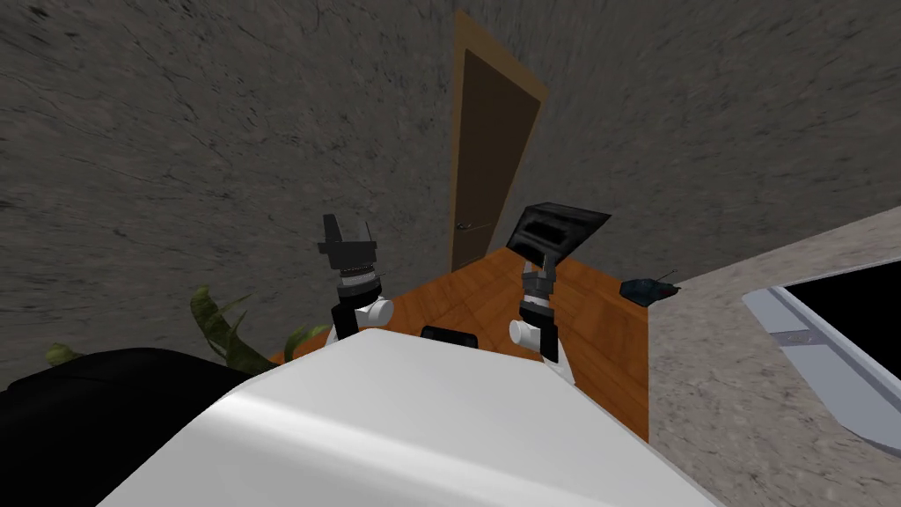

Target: Pull the door open

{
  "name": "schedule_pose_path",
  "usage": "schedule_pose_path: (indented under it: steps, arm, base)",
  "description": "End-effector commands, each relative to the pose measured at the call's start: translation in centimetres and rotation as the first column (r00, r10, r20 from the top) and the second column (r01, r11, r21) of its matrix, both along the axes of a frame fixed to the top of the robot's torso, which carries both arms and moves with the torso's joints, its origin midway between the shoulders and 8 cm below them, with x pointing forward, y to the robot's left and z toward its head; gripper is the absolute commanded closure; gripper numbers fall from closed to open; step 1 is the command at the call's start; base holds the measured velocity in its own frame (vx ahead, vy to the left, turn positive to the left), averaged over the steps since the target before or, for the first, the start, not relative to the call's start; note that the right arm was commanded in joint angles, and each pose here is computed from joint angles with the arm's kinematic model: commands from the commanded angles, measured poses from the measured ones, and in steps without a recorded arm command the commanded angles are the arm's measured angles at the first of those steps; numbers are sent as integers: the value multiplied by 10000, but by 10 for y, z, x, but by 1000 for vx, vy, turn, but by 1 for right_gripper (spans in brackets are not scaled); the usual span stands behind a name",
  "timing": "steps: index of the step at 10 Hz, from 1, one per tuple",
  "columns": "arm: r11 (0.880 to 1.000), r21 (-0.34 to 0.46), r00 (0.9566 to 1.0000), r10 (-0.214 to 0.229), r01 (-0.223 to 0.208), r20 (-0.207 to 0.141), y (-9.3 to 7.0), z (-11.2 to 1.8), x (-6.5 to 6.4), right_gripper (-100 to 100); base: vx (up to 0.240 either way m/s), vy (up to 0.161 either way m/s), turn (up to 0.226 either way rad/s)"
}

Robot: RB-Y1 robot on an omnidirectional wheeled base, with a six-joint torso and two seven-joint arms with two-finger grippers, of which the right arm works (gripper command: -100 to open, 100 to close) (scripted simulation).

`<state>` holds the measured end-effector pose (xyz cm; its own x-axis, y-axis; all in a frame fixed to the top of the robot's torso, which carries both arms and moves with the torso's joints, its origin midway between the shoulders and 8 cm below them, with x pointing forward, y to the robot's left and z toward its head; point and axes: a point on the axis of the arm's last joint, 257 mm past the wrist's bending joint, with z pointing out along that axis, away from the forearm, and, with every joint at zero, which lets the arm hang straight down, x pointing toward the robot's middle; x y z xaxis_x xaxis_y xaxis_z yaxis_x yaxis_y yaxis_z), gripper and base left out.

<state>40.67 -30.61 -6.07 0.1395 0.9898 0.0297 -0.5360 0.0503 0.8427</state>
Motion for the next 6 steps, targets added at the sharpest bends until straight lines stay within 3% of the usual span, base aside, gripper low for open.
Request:
schedule_pose_path:
  steps: [1,6]
  arm:
    - [10000,-12,9999,43,-44,-156,-1,-10,5,-100]
    - [9999,-52,9977,150,-154,-663,-3,-39,21,-100]
  base:
    - [84,-26,137]
    - [83,-49,145]
